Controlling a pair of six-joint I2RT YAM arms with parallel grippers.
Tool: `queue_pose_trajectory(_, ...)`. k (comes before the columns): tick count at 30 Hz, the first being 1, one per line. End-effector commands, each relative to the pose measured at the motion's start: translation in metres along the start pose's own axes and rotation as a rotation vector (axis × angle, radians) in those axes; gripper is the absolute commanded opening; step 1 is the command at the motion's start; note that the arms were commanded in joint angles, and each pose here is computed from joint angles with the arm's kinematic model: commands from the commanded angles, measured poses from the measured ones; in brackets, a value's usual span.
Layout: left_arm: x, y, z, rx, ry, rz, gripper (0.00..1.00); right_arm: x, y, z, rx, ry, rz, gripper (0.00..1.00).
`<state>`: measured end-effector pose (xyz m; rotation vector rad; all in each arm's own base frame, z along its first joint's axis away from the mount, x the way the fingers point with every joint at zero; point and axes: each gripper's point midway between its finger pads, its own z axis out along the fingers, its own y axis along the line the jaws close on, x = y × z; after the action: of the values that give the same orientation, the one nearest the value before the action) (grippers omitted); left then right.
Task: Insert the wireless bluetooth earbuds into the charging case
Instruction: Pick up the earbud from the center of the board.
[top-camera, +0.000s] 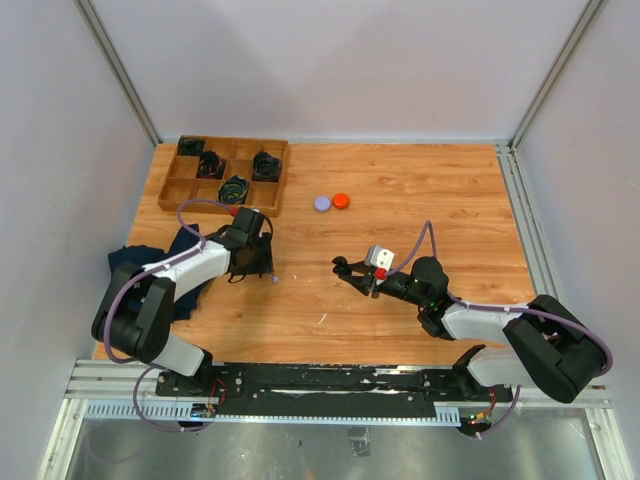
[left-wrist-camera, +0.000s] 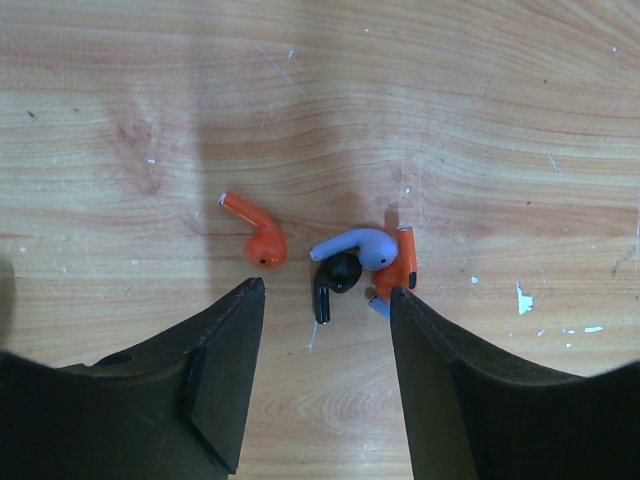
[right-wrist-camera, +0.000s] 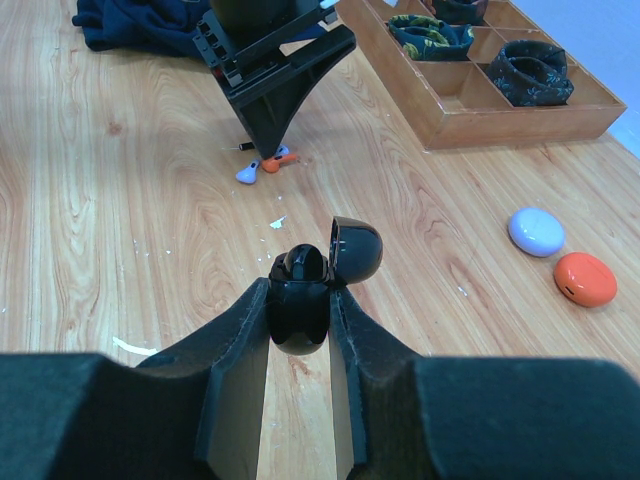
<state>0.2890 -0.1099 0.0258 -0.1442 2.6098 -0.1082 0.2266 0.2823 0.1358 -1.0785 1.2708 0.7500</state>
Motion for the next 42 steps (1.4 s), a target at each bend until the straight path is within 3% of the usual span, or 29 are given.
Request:
queue_pose_trajectory(1, -0.009, -0.001, 0.003, -0.012, -0.005, 0.023, 0.58, -0.006, -0.003, 0.000, -0.001, -0.020, -0.024, 0.11)
queue_pose_trajectory(23, -0.006, -0.003, 0.011, -0.026, 0.053, 0.042, 0.36, -0.005, -0.002, 0.001, -0.009, -0.018, -0.019, 0.11)
queue_pose_trajectory(33, 0.003, -0.007, 0.015, -0.056, 0.101, 0.078, 0.36, -0.005, -0.002, 0.001, -0.010, -0.018, -0.019, 0.11)
queue_pose_trajectory(38, 0.008, -0.007, 0.012, -0.070, 0.122, 0.097, 0.28, -0.006, -0.002, 0.001, -0.010, -0.018, -0.019, 0.11)
queue_pose_trajectory(42, 0.018, -0.003, 0.005, -0.072, 0.136, 0.091, 0.28, -0.006, -0.001, 0.000, -0.011, -0.020, -0.020, 0.10)
